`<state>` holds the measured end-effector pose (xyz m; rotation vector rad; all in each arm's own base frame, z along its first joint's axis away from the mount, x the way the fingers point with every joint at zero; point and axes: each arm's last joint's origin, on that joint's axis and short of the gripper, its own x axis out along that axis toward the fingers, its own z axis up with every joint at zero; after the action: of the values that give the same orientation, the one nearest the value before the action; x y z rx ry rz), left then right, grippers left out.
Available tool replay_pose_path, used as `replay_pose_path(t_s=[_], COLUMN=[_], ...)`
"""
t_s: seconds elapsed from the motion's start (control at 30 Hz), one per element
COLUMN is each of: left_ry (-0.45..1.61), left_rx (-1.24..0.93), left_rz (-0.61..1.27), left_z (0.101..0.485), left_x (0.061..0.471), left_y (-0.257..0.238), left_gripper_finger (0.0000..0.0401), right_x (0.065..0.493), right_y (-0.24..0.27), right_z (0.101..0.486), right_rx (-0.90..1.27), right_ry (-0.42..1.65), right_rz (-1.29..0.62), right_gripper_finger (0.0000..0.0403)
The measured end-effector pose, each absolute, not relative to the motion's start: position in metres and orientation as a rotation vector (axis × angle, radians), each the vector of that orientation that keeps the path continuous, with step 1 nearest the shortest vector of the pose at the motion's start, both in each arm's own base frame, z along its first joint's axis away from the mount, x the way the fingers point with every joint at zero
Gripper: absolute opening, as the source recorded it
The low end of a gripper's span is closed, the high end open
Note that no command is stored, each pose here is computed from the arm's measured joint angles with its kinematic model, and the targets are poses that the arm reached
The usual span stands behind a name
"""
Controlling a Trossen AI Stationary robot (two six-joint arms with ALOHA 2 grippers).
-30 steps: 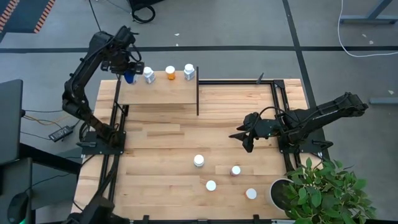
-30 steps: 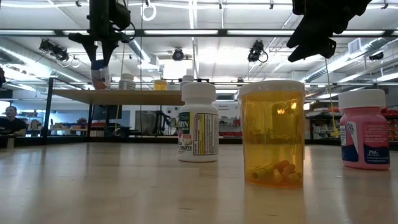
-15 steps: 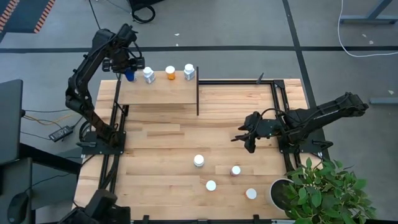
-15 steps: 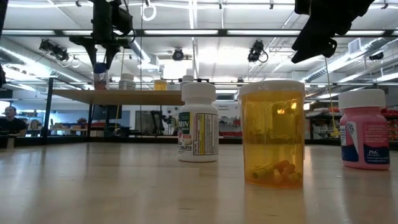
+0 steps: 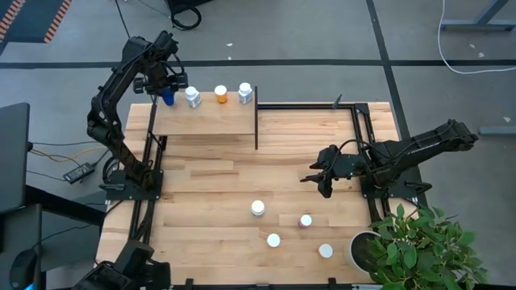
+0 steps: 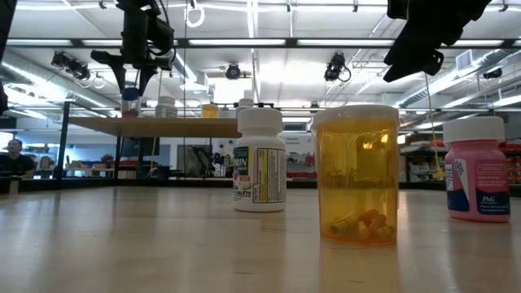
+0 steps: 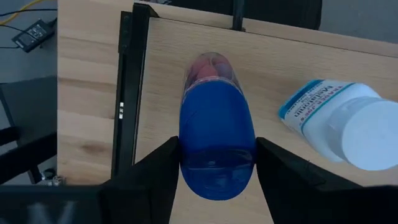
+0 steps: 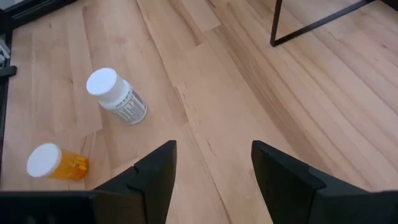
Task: Pick and place medicine bottles onto shelf by color
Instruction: Put the blue pill bottle on the shelf
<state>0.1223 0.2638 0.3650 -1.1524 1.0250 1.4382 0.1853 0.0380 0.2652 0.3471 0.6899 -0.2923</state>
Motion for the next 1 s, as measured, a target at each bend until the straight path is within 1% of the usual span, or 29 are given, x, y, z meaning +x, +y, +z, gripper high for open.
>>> replay_pose_path(t_s=[0.37, 0.47, 0.57, 0.77, 0.9, 1.0], left_ry=[1.031, 1.033, 1.046, 1.065, 1.026, 0.96], left_rx=[-1.171, -1.171, -1.155, -1.11, -1.068, -1.023], left_rz=[1.428, 1.427, 1.412, 1.36, 1.346, 1.339], left_z=[0.362, 0.362, 0.362, 0.366, 0.38, 0.398], left_x=[0.122, 0.122, 0.122, 0.121, 0.119, 0.118], left_y=[0.267, 0.267, 0.267, 0.263, 0.258, 0.256], left_gripper_finger=[0.025, 0.0258, 0.0255, 0.0238, 0.0228, 0.0221], right_x=[0.185, 0.185, 0.185, 0.185, 0.185, 0.185], right_y=[0.038, 0.038, 0.038, 0.038, 0.038, 0.038], right_z=[0.265, 0.265, 0.265, 0.265, 0.265, 0.265], right_rx=[0.347, 0.348, 0.352, 0.353, 0.35, 0.35], right_ry=[0.69, 0.69, 0.692, 0.693, 0.693, 0.693], right_rz=[-0.292, -0.292, -0.289, -0.287, -0.286, -0.286], right_gripper_finger=[0.0216, 0.0216, 0.0216, 0.0216, 0.0216, 0.0216])
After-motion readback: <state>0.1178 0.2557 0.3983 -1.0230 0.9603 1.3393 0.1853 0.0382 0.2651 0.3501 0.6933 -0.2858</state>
